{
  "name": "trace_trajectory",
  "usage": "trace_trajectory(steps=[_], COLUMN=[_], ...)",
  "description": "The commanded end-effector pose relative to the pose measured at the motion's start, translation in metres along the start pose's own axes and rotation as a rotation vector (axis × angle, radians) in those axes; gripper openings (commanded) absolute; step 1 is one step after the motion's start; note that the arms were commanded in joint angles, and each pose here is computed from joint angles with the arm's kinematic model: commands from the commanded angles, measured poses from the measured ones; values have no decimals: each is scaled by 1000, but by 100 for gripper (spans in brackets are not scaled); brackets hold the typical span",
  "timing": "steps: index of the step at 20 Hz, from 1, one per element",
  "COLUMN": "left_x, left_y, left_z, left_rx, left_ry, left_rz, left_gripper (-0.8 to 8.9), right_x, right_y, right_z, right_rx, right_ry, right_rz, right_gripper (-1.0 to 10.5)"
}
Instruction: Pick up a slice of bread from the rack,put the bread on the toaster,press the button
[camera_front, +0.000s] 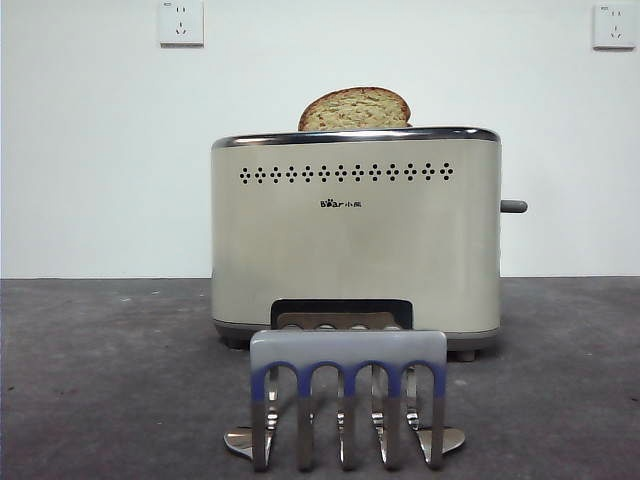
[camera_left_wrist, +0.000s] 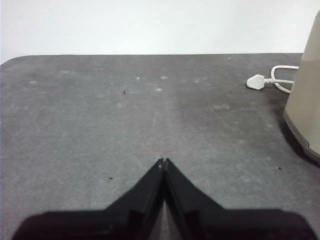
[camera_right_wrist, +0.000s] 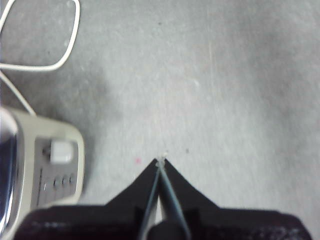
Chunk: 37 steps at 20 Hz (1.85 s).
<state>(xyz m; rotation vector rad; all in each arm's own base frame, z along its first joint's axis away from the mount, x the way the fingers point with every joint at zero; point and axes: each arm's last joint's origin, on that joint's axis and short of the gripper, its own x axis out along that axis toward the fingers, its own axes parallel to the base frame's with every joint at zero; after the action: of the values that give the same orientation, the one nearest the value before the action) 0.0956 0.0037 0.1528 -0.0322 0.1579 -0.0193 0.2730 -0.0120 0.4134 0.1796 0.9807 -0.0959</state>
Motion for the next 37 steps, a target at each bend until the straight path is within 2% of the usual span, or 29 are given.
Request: trace_trajectory(steps=[1,8,11,13,14,15,17,19,20,23,27,33,37], left_x=[1,3,4,5,5,5,5,5,5,6,6,6,6], left_y=[0,1,1,1,1,1,1,1,1,1,1,1,1], left_z=[-3,-5,-6,-7,-7,-8,-8,-8,-8,-8,-9,-9,-9], left_rx=[-11,-13,-15,-16,-16,-16,-17,-17,-17,-17,-18,-18,-18], left_ry=[7,36,57,68,71,75,80,82,82,85,93,98,98], left_rz=[3,4,4,5,4,5,5,5,5,5,5,5,5], left_gripper=[-3,-3,-3,-3,-3,-3,-3,-3,-3,-3,-3,-3,-3], right_x=[8,14,4,-8,-12,-13,-6,10,22,43,60,87,103], right_y=[1,3,-1,0,2,2,-8,-21,-28,-38,-42,-43,-44], right_z=[7,21,16,-10,-30,-53,-104,-163,-192,-233,-253,-269,-278], right_rx=[-9,-12,1,13,15,-9,-121,-121,-111,-75,-90,-168,-176], right_ry=[-23,-139,-288,-518,-660,-810,-1101,-1293,-1331,-1357,-1327,-1034,-978], right_rz=[3,25,-73,-108,-79,-44,-67,-68,-70,-127,-90,-82,-28], right_gripper=[1,1,1,1,1,1,1,1,1,1,1,1,1])
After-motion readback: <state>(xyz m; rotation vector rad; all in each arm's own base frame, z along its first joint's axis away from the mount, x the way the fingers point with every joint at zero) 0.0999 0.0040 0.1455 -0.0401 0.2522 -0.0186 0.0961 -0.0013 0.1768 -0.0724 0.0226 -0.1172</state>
